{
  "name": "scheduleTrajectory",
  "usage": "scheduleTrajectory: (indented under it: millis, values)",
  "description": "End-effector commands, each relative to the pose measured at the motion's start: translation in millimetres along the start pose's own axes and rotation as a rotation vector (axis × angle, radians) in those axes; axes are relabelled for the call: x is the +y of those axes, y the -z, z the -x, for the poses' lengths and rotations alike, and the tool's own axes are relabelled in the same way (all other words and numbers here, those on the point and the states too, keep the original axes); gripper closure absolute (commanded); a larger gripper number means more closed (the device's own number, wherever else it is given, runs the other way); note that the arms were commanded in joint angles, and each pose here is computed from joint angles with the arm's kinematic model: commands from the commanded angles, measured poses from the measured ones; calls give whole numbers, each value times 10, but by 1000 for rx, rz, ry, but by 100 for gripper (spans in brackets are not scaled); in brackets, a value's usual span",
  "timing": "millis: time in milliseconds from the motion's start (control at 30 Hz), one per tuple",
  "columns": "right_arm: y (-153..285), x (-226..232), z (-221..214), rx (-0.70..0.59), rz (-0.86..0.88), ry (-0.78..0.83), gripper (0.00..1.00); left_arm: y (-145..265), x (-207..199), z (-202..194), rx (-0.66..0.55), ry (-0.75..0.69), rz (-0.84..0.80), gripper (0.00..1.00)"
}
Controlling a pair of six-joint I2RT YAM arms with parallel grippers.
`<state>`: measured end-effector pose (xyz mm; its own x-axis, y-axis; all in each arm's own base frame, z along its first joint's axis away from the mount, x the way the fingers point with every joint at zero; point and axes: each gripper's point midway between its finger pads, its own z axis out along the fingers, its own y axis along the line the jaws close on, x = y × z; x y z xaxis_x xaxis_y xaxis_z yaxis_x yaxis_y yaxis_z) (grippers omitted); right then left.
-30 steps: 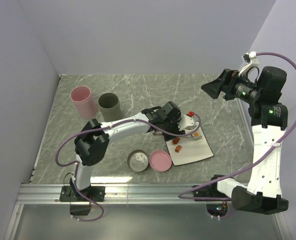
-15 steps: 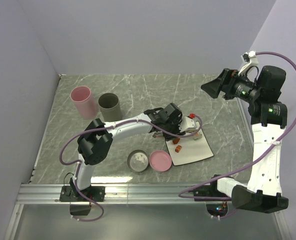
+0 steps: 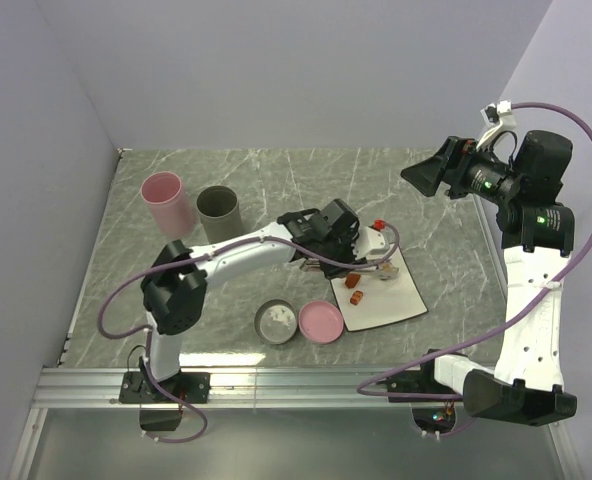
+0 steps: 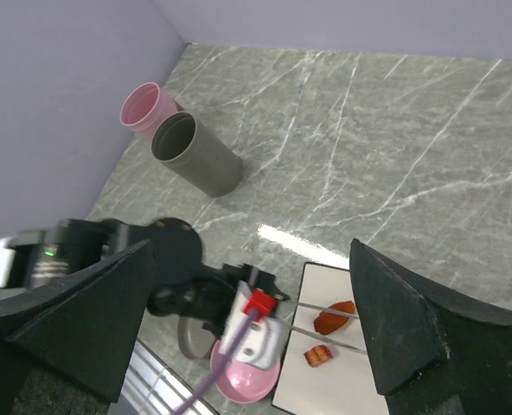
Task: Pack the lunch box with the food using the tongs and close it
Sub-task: Pick up the fake food from the plate, then place the fake food in the packing box.
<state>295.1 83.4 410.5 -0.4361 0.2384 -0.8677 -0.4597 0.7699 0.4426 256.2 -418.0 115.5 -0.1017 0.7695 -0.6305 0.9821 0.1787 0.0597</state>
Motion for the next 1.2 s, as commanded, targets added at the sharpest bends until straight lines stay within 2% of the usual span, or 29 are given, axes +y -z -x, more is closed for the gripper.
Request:
scheduleTrajectory:
  millis: [0, 300, 533, 733, 1133, 1167]
  values:
    - [30, 55, 95, -30, 27, 42, 0, 680, 67, 544, -178, 16, 24, 71]
    - [-11, -89, 8, 1, -8, 70, 0, 1402, 291, 589, -259, 115, 53, 78]
    - [-37, -152, -83, 40, -12, 66, 0, 2010, 639, 296, -278, 211, 158, 79]
    - [-116, -407, -323, 118, -58, 88, 0, 2585, 1079, -173, -303, 358, 280, 80]
    - [-281, -796, -847, 299, -94, 95, 0, 3541, 1489, -1187, -277, 556, 458, 81]
    - [-301, -825, -899, 316, -95, 106, 0, 3682, 1536, -1362, -272, 599, 494, 81]
